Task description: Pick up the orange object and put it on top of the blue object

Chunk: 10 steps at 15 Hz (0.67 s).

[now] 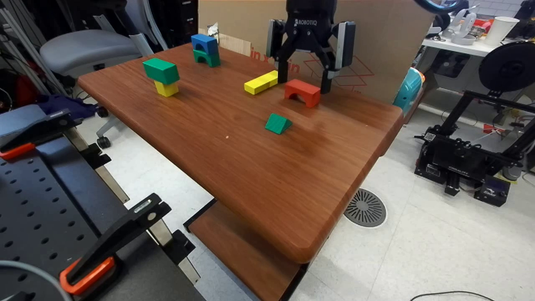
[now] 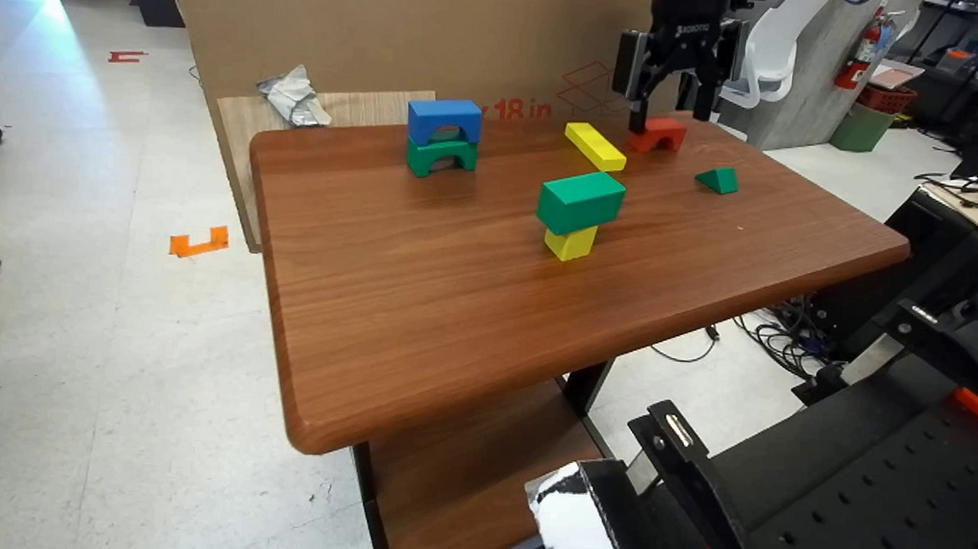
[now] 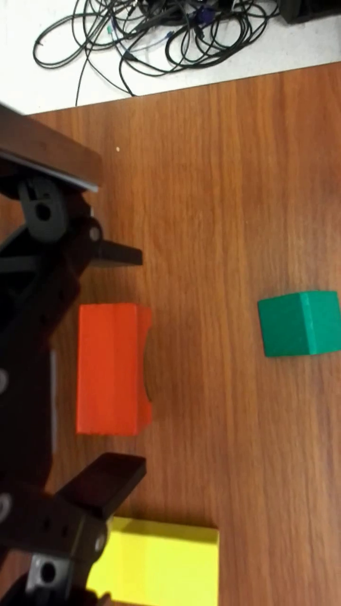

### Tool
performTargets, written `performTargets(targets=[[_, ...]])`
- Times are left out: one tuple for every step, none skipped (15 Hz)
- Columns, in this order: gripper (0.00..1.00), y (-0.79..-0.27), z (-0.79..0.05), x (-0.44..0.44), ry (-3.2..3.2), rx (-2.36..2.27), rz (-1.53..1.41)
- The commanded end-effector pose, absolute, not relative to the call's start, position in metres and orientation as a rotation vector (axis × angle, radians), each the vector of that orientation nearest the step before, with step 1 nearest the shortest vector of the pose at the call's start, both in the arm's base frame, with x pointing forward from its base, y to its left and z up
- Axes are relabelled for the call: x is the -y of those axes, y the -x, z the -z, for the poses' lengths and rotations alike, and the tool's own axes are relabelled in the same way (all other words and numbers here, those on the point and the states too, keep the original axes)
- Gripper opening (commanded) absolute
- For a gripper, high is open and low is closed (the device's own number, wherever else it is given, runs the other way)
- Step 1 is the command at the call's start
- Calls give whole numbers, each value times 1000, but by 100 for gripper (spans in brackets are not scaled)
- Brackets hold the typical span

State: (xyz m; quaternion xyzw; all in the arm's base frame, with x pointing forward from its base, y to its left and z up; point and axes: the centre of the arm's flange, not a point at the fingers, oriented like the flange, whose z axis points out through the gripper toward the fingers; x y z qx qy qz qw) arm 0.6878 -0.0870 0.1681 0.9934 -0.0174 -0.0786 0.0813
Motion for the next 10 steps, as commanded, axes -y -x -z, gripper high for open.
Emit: performTargets(targets=[[100, -703, -163, 91, -2928, 1, 260], [100, -704, -162, 92, -2925, -3, 266], [100, -706, -162, 92, -2926, -3, 276], [100, -707, -160, 93, -2924, -3, 287], [100, -708, -158, 93, -2919, -4, 301], [100, -708, -156, 93, -2916, -4, 317], [100, -708, -155, 92, -2917, -4, 325], [78, -708, -154, 90, -2917, -4, 334], [74, -707, -154, 88, -2921, -4, 349], [65, -707, -156, 87, -2928, -6, 354]])
